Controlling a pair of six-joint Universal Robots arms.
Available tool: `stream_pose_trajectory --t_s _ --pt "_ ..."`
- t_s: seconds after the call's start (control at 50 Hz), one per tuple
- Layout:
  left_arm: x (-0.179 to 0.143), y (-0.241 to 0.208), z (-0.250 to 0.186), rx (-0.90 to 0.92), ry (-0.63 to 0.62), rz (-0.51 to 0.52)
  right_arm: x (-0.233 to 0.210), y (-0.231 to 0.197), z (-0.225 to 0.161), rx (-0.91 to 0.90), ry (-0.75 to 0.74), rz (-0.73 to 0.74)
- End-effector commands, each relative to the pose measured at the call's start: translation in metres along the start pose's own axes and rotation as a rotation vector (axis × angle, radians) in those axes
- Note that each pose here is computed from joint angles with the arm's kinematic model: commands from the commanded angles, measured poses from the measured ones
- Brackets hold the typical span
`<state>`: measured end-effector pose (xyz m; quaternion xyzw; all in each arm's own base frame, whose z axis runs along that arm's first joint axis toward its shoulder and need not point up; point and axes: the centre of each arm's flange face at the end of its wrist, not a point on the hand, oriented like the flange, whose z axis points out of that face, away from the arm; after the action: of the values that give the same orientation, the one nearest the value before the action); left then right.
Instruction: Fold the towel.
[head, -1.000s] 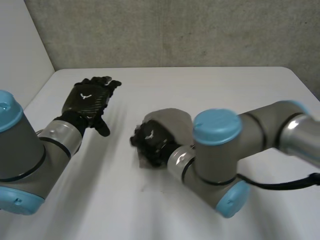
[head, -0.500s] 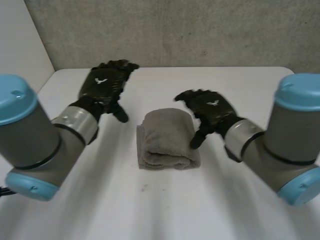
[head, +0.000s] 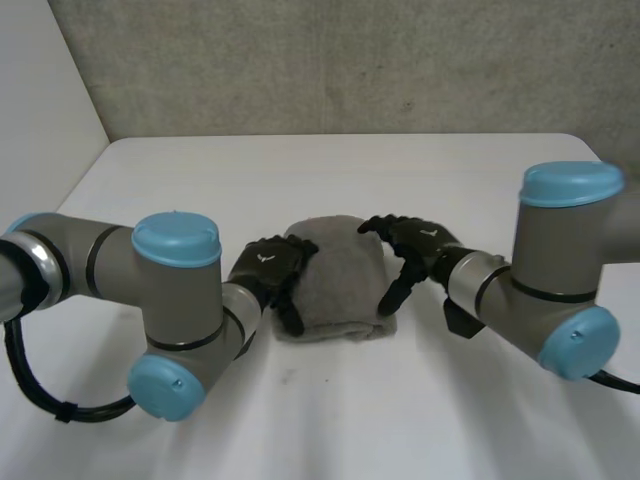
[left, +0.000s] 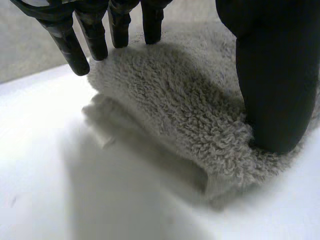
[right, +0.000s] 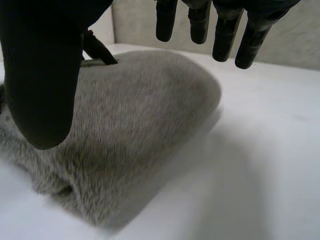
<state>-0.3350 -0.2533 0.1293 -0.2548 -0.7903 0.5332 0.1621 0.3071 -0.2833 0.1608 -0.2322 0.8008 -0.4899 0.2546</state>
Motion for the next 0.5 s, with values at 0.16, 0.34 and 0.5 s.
stream_pose_trajectory --t_s 0.16,0.34,0.5 --pt "-0.005 -0.004 -0.024 -0.005 -0.028 -0.002 -0.016 0.012 0.017 -0.026 -0.019 -0.156" --pt "-0.007 -0.078 -0.061 0.219 -0.035 -0.004 -0.028 -0.077 -0.034 0.230 0.010 -0.214" --pt "-0.046 -0.174 -0.118 0.528 -0.140 -0.018 -0.010 -0.154 -0.098 0.481 0.212 -0.236"
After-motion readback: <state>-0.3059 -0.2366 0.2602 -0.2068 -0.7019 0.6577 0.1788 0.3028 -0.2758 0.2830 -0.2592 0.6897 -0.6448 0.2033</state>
